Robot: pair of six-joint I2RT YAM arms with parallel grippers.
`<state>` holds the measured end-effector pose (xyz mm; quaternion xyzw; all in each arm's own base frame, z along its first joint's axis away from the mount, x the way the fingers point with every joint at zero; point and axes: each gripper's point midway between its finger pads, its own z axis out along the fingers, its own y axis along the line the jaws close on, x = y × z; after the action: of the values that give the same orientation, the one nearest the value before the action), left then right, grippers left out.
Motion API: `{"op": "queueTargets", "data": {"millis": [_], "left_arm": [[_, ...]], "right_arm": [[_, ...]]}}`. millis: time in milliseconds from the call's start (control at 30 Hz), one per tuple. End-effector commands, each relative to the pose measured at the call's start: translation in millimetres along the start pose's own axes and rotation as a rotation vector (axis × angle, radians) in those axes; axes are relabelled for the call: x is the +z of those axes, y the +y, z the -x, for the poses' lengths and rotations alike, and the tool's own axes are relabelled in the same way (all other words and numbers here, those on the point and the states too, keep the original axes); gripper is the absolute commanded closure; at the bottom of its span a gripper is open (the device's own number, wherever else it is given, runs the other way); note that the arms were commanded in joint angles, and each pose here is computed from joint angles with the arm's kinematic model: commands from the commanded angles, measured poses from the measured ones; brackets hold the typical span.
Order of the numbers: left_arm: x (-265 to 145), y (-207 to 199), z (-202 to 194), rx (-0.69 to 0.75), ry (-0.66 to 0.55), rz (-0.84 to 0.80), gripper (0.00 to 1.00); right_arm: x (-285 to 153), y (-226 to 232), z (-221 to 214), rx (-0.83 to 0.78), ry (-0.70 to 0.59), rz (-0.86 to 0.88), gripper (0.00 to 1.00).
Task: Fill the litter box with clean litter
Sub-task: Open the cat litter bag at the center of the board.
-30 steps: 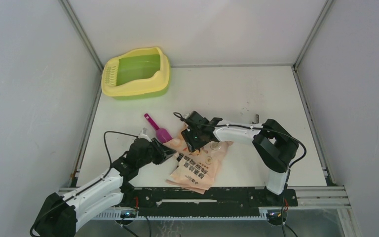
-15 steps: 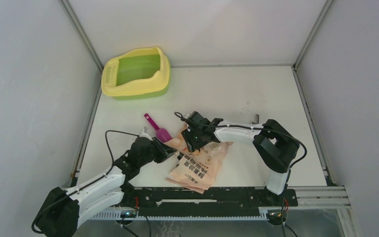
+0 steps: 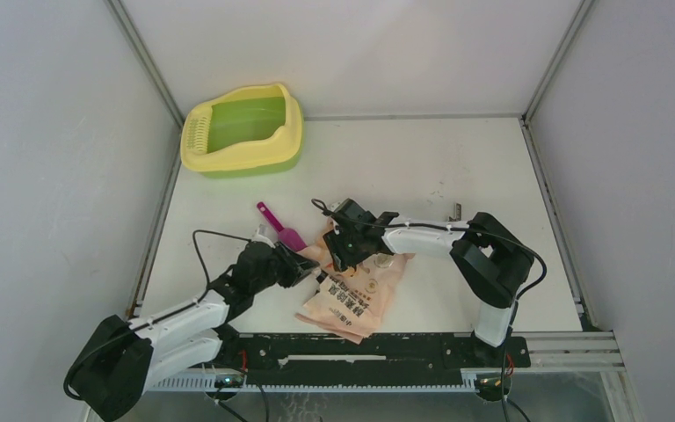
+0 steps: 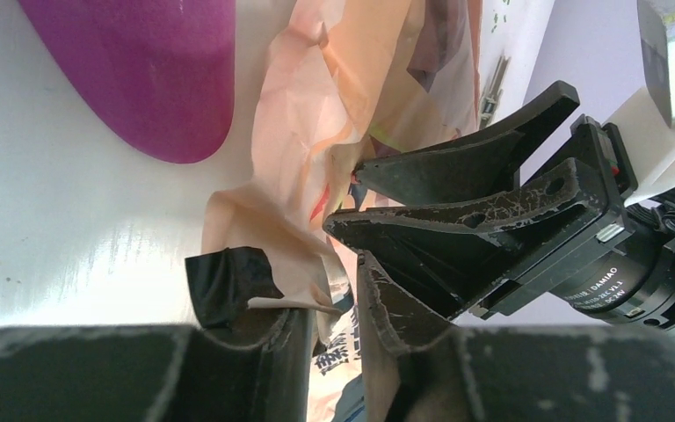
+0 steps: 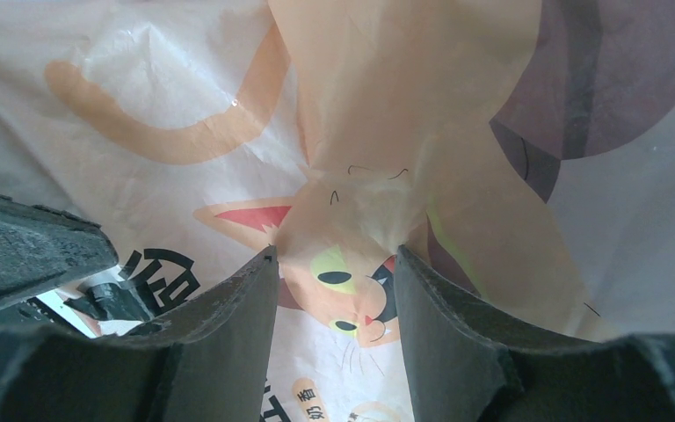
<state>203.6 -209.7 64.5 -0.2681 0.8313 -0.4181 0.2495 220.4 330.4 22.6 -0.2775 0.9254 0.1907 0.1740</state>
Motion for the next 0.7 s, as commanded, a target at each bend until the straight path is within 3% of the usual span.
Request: {"op": "queueTargets", "data": {"millis": [0,200,333,467,667], "left_arm": [[3,-30,9,0.003,-0.031,-0.086,0.69],[5,-32,9,0.008,-0.033,-0.086,0.69],[7,-35,9,0.022,-0.024,-0.086,0.78],[9,-37,6,0.041,-0.003,-0.082,0.99],[7,-34,2,0.095,0.036,-0.026,1.0]], "right_arm": [[9,2,-26,0.027,0.075,0.023,0.42],[10,2,-29,0.029,0.078,0.029,0.42],[11,3,-31,0.029,0.081,0.036,0.43],[7,4,-30,0.026,0.08,0.039,0.43],[-24,-6,-19,0.014,0.028,-0.022,0.33]]}}
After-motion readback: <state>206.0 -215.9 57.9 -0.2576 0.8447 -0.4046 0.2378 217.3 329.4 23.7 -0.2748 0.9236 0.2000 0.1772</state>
